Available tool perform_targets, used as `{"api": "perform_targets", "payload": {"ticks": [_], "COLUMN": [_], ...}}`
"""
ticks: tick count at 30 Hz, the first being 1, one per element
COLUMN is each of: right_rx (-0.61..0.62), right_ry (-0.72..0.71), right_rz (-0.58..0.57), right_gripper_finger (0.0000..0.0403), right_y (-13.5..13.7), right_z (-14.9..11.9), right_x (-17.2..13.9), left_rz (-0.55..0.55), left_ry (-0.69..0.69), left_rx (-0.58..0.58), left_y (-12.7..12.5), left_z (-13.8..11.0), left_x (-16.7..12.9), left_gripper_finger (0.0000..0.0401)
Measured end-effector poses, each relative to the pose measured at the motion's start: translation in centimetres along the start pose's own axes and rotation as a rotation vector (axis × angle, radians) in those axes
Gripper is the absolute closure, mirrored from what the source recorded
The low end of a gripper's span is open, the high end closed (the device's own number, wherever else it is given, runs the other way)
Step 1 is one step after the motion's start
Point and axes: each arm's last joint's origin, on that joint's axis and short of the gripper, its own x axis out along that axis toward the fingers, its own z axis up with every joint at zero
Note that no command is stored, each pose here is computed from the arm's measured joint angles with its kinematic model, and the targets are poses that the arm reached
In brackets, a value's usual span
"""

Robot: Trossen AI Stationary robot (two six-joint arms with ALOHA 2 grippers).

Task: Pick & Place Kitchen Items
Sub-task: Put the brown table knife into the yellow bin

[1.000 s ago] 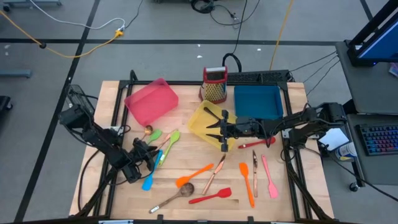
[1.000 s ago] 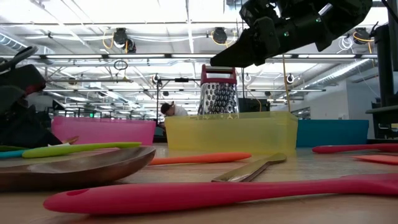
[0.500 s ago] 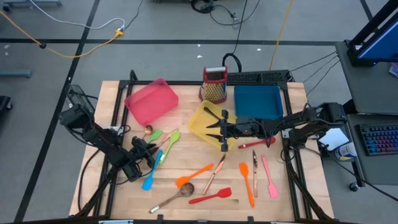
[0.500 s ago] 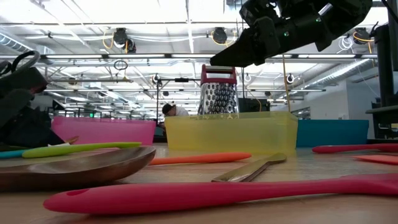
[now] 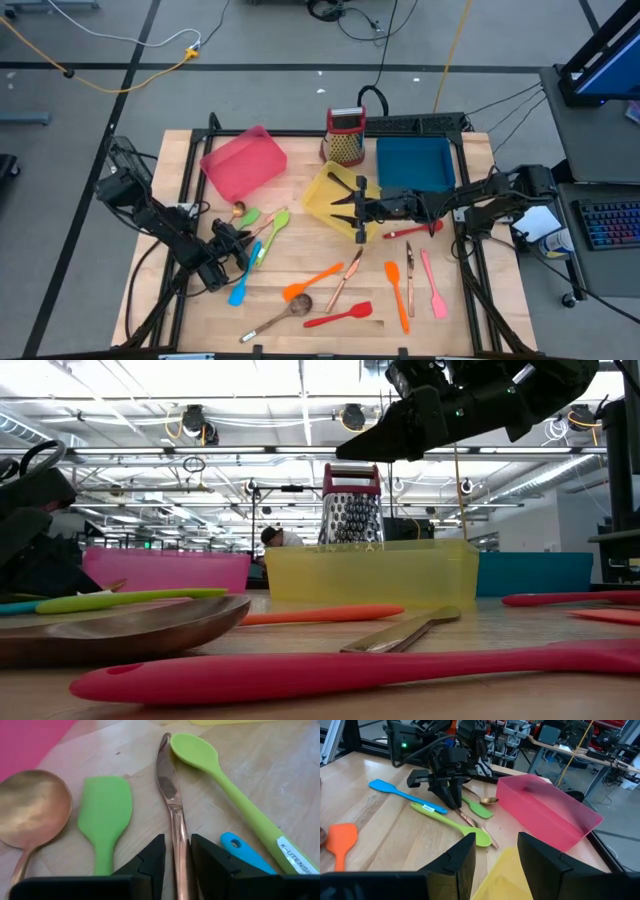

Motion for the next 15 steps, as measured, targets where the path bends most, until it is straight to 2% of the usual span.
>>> {"api": "perform_targets", "payload": {"ticks": [6, 15], "right_rx": [0.000, 0.000], "right_ry": [-0.003, -0.006], "right_rz": [-0.001, -0.001], "right_gripper_finger": [0.0264, 0.0264], "right_y": [-0.01, -0.01], "right_z": [0.03, 0.06], "right_x": [0.00, 0.00], "left_rz": [0.005, -0.021], "left_ry": [-0.002, -0.031], "left_rx": [-0.042, -0.118], "left_y": [-0.16, -0.50], "left_z": [0.25, 0.36], "left_x": [0.29, 0.37], "left_gripper_finger": [0.0362, 0.0362]}}
